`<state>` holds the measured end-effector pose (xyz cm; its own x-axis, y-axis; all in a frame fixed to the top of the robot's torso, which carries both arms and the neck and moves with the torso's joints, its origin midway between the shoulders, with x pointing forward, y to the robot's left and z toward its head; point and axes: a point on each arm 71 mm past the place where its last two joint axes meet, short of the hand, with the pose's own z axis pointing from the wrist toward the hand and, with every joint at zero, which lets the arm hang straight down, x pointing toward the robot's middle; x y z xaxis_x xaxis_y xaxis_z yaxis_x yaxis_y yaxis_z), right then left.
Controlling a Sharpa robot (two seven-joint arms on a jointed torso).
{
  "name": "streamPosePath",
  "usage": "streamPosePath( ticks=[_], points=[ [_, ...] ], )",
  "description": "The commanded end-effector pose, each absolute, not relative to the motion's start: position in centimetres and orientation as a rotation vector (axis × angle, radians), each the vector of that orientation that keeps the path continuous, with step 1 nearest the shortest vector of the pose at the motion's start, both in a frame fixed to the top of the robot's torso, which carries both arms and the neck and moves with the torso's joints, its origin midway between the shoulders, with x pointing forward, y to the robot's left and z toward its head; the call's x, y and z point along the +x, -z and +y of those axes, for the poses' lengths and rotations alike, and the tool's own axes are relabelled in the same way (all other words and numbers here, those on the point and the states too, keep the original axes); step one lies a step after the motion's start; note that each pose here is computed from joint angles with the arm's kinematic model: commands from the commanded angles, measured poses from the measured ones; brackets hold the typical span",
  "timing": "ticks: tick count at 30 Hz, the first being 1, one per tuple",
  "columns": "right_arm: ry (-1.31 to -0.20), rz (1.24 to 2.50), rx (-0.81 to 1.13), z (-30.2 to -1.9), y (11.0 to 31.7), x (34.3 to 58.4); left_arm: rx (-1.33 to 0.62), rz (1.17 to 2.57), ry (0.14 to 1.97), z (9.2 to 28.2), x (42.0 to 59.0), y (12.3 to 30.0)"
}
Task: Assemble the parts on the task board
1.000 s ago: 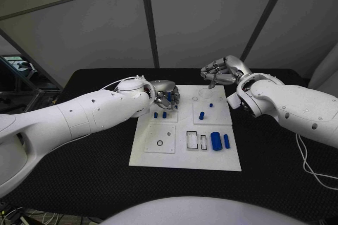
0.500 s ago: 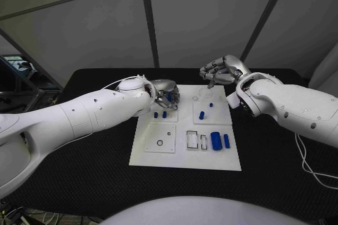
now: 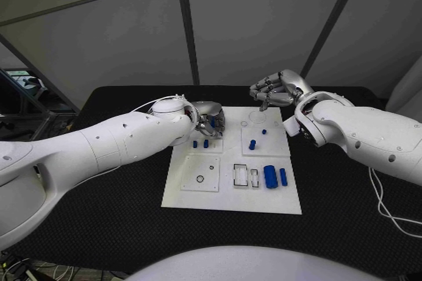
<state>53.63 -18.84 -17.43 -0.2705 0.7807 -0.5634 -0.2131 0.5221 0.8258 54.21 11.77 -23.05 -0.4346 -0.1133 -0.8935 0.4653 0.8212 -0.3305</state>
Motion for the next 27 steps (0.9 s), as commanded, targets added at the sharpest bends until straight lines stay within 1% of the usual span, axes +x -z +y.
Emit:
streamPosePath(
  ticks=[1, 17, 27],
  points=[
    [-1.044, 1.564, 0.491, -18.61, 17.26, 53.59, 0.266, 1.952, 0.637, 11.83, 54.27, 23.26],
    [-1.05, 1.564, 0.488, -18.42, 17.22, 53.54, 0.27, 1.984, 0.628, 11.59, 54.24, 23.81],
    [-1.051, 1.563, 0.487, -18.4, 17.21, 53.54, 0.261, 1.949, 0.643, 11.67, 54.26, 23.61]
  ],
)
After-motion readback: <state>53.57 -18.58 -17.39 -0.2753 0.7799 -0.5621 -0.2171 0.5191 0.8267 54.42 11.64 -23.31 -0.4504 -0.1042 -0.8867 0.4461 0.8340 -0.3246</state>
